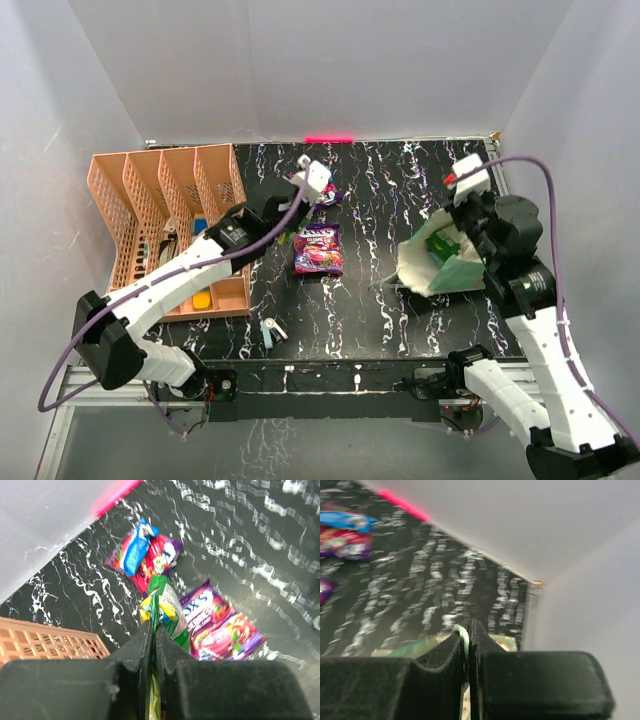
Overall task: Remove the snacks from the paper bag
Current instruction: Place the snack at the center of the board.
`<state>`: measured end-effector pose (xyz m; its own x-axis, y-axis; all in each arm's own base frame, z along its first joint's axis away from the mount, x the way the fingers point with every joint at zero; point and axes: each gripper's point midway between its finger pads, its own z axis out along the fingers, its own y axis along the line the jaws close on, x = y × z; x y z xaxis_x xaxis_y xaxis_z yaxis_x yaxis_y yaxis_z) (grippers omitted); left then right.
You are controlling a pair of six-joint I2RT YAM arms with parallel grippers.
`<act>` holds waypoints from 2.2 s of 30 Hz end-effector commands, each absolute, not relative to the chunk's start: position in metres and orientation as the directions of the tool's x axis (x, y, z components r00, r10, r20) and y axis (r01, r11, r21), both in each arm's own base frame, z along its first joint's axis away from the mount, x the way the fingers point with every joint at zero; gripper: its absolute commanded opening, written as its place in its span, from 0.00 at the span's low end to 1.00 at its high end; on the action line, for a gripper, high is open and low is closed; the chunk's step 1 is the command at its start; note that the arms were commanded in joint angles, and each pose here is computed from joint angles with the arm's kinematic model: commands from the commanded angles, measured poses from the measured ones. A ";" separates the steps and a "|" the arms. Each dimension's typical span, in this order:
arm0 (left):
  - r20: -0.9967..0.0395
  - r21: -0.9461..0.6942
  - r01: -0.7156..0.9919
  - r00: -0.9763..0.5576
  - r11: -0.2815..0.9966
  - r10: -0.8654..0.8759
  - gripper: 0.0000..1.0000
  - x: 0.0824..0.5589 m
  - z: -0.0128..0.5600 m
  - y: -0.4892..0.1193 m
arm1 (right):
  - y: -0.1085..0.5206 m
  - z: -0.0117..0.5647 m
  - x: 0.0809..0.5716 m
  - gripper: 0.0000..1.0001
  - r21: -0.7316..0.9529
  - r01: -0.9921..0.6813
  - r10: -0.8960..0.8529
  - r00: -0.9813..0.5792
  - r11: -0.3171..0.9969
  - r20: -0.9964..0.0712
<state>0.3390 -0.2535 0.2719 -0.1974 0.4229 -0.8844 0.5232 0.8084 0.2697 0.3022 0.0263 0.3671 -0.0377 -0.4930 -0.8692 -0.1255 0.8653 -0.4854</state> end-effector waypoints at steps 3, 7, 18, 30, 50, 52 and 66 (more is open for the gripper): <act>-0.776 0.599 0.529 0.199 0.601 0.599 0.00 0.362 0.257 -0.275 | 0.106 0.346 0.264 0.07 -0.231 -0.500 -0.220 0.082 0.835 -0.972; -0.689 0.688 0.503 0.226 0.524 0.688 0.00 0.377 0.226 -0.279 | 0.109 0.338 0.247 0.07 -0.167 -0.525 -0.161 0.058 0.834 -0.985; -0.584 0.791 0.492 0.432 0.364 0.687 0.00 0.375 0.226 -0.307 | 0.088 0.347 0.239 0.07 -0.184 -0.425 -0.165 0.081 0.886 -0.983; -0.491 0.759 0.631 0.392 0.160 0.778 0.00 0.339 0.136 -0.305 | 0.085 0.368 0.232 0.07 -0.175 -0.411 -0.141 0.111 0.895 -0.984; -0.502 0.625 0.778 0.471 -0.073 0.725 0.00 0.290 0.058 -0.327 | 0.078 0.367 0.230 0.07 -0.191 -0.379 -0.156 0.121 0.906 -0.980; -0.497 0.615 0.785 0.462 -0.078 0.734 0.00 0.288 0.054 -0.325 | 0.078 0.366 0.229 0.07 -0.191 -0.377 -0.156 0.121 0.906 -0.980; -0.794 0.435 0.882 0.283 0.179 0.538 0.79 0.252 0.178 -0.324 | 0.078 0.372 0.225 0.07 -0.169 -0.383 -0.132 0.123 0.908 -0.984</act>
<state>0.2755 -0.3134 0.1017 0.3313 0.7152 -0.6154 0.8403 0.0730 0.5371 0.2320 0.0792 0.3327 0.0195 -0.1773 -0.9840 -0.4008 0.9003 -0.1701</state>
